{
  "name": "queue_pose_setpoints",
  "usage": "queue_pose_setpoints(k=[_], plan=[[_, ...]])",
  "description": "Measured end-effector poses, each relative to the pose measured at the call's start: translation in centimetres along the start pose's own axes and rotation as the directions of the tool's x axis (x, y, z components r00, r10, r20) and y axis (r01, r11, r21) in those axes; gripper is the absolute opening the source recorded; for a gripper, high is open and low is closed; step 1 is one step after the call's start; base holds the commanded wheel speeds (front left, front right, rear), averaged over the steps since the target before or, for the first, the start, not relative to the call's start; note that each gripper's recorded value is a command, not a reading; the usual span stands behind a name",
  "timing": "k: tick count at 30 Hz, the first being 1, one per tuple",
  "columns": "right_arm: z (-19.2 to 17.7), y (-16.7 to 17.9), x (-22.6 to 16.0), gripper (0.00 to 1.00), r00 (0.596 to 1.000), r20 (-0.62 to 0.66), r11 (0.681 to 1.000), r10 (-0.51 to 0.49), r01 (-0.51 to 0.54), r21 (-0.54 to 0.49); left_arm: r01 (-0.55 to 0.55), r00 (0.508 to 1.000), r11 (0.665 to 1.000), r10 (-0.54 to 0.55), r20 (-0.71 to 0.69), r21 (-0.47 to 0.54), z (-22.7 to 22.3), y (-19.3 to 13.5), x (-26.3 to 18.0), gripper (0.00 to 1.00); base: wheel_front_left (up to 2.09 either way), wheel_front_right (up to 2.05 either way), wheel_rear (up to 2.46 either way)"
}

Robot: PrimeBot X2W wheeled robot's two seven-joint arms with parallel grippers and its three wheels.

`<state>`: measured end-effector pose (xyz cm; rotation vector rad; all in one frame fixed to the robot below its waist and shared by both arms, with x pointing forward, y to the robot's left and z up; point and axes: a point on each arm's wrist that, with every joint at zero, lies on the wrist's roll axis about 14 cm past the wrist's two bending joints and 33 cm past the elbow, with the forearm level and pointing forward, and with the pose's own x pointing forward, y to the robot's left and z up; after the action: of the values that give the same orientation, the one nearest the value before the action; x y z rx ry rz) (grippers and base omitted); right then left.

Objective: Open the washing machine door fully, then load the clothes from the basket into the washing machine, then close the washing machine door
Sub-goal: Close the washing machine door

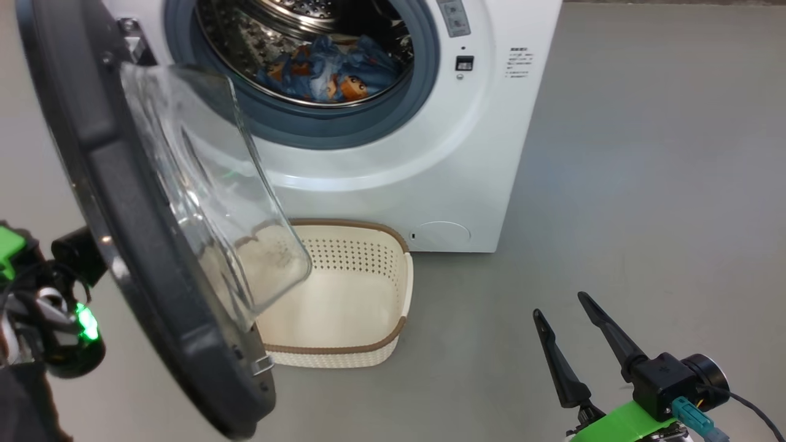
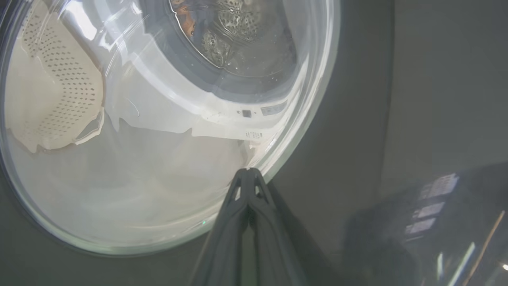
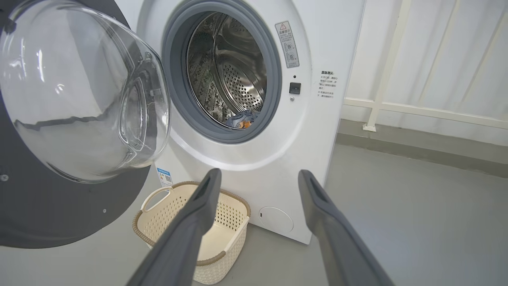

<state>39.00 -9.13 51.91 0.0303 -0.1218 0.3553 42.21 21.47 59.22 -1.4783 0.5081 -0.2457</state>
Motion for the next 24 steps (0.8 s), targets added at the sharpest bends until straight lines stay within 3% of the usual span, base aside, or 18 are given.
queue_pose_setpoints(k=[11,24], plan=[[0.4,-1.9,-1.4,1.00,0.997,0.004,0.997,-0.072,0.072,-0.008,0.053,0.996,0.998,-0.050,-0.070,0.045,-2.5,-2.0,5.3,0.00,0.00,0.00,0.00],[0.6,-4.0,-2.5,1.00,0.989,0.006,0.989,-0.146,0.146,-0.014,0.099,0.994,0.990,-0.094,-0.055,0.097,-3.9,-3.3,10.7,0.00,0.00,0.00,0.00]])
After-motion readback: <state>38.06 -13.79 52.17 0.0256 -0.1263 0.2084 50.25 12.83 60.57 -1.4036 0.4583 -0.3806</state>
